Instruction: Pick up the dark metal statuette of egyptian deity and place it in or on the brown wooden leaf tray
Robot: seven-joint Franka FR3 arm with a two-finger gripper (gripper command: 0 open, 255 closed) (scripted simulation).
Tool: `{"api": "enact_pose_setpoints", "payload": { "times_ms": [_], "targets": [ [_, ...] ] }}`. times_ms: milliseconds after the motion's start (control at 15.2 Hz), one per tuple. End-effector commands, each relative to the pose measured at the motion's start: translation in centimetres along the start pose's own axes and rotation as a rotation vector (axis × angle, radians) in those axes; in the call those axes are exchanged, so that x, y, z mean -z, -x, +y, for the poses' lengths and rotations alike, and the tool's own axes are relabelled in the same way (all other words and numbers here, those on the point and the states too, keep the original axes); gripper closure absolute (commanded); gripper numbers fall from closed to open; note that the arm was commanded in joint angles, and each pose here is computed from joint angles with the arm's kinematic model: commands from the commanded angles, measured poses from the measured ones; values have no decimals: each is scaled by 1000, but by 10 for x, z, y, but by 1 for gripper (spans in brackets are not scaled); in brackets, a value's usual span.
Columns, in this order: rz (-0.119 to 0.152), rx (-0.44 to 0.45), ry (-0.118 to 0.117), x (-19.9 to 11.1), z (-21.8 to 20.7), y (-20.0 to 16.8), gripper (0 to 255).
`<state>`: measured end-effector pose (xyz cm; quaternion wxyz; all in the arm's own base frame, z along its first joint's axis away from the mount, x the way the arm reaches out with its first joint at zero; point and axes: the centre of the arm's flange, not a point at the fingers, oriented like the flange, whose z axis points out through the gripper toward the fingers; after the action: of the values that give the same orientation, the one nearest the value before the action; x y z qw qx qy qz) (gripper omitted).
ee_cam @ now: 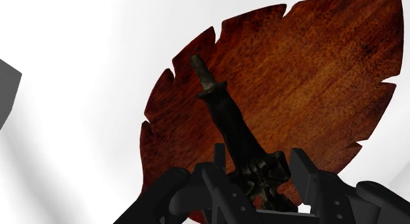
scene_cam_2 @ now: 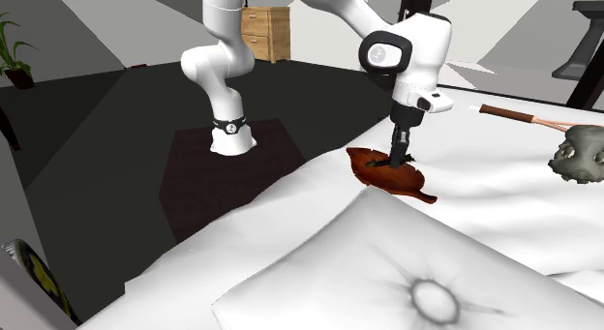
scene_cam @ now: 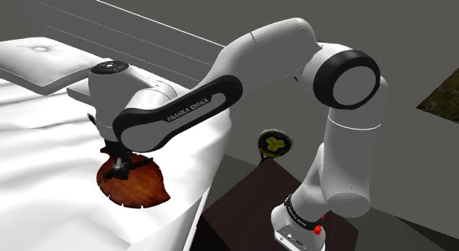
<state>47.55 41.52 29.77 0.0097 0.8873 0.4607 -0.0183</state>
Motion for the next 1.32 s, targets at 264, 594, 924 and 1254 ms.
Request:
{"api": "enact_pose_setpoints", "payload": {
  "times_ms": [264, 594, 924, 1254],
  "targets": [
    [1, 0, 0, -16, 0, 0, 255],
    [1, 0, 0, -16, 0, 0, 0],
    [1, 0, 0, -16, 0, 0, 0],
    [1, 0, 0, 34, 0, 0, 0]
  ]
}}
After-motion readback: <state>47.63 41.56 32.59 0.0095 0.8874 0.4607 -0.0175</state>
